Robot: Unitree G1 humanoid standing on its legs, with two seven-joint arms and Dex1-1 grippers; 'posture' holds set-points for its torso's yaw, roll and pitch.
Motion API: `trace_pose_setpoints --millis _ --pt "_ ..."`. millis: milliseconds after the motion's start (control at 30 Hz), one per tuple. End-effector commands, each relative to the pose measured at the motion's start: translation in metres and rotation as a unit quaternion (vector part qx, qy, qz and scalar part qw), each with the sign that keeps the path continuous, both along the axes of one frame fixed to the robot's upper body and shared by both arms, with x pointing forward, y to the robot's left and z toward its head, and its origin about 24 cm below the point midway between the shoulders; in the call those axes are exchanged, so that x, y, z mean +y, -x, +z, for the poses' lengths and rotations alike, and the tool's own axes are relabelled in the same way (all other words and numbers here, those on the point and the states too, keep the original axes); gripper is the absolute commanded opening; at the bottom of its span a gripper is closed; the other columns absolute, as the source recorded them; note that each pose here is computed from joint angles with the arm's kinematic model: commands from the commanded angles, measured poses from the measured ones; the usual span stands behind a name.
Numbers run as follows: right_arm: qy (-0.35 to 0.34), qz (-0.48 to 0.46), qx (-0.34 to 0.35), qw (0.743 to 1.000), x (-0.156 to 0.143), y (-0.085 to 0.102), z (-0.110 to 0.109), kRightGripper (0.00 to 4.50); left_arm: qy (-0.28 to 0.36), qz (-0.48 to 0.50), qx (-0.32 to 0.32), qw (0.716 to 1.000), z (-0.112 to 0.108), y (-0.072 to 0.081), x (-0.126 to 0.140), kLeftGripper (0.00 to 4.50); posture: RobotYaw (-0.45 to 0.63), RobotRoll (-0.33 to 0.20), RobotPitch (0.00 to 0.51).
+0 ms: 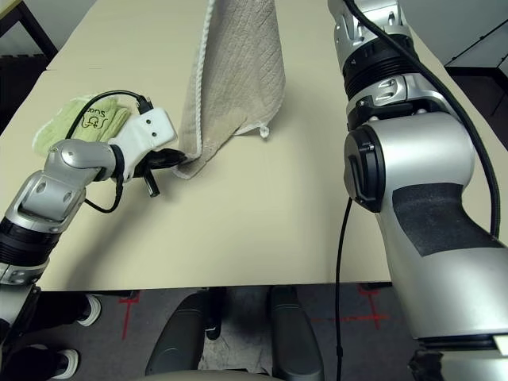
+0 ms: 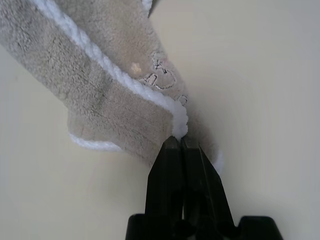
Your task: Fold the towel and set it aside.
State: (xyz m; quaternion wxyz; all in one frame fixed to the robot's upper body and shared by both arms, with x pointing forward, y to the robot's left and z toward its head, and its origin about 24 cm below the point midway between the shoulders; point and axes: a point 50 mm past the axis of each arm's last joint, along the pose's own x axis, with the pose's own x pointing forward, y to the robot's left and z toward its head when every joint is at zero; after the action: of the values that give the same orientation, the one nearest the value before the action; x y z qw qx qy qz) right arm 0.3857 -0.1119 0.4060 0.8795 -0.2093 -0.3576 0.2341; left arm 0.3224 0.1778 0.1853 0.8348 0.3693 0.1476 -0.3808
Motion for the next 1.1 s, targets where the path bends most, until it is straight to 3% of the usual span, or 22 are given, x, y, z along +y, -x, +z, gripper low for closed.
trace_pose_setpoints --millis 33,200,400,500,600,667,767,933,1100 --pt "-0.004 -0.037 0.018 0.999 -0.029 -0.007 -0.018 0.0 0.025 0.088 -0.043 0.995 0.011 -0.008 0.033 0.03 0.08 0.0 0.186" --pt "-0.025 -0.052 0.059 0.997 -0.076 -0.011 -0.058 0.0 0.07 0.206 -0.161 0.963 0.049 -0.011 0.078 0.03 0.05 0.0 0.201" --pt "-0.044 0.021 0.121 0.991 -0.121 -0.001 -0.109 0.0 0.146 0.248 -0.203 0.936 0.076 -0.011 0.098 0.03 0.02 0.0 0.211" --pt "-0.072 0.091 0.207 0.971 -0.143 0.007 -0.139 0.0 0.232 0.258 -0.214 0.913 0.091 -0.016 0.097 0.03 0.01 0.0 0.222" --pt "-0.112 0.157 0.283 0.94 -0.157 0.018 -0.155 0.0 0.291 0.257 -0.21 0.897 0.097 -0.02 0.095 0.03 0.0 0.0 0.233" --pt "-0.179 0.188 0.328 0.908 -0.173 0.026 -0.159 0.0 0.336 0.255 -0.195 0.885 0.1 -0.022 0.096 0.03 -0.01 0.0 0.253" --pt "-0.261 0.172 0.311 0.897 -0.191 0.03 -0.146 0.0 0.375 0.256 -0.163 0.876 0.103 -0.024 0.1 0.03 -0.03 0.0 0.273" --pt "-0.235 0.109 0.324 0.91 -0.189 0.024 -0.152 0.0 0.357 0.263 -0.141 0.885 0.101 -0.028 0.106 0.03 -0.03 0.0 0.31" --pt "-0.225 0.043 0.304 0.925 -0.179 0.01 -0.156 0.0 0.336 0.305 -0.176 0.873 0.098 -0.035 0.116 0.03 -0.02 0.0 0.335"
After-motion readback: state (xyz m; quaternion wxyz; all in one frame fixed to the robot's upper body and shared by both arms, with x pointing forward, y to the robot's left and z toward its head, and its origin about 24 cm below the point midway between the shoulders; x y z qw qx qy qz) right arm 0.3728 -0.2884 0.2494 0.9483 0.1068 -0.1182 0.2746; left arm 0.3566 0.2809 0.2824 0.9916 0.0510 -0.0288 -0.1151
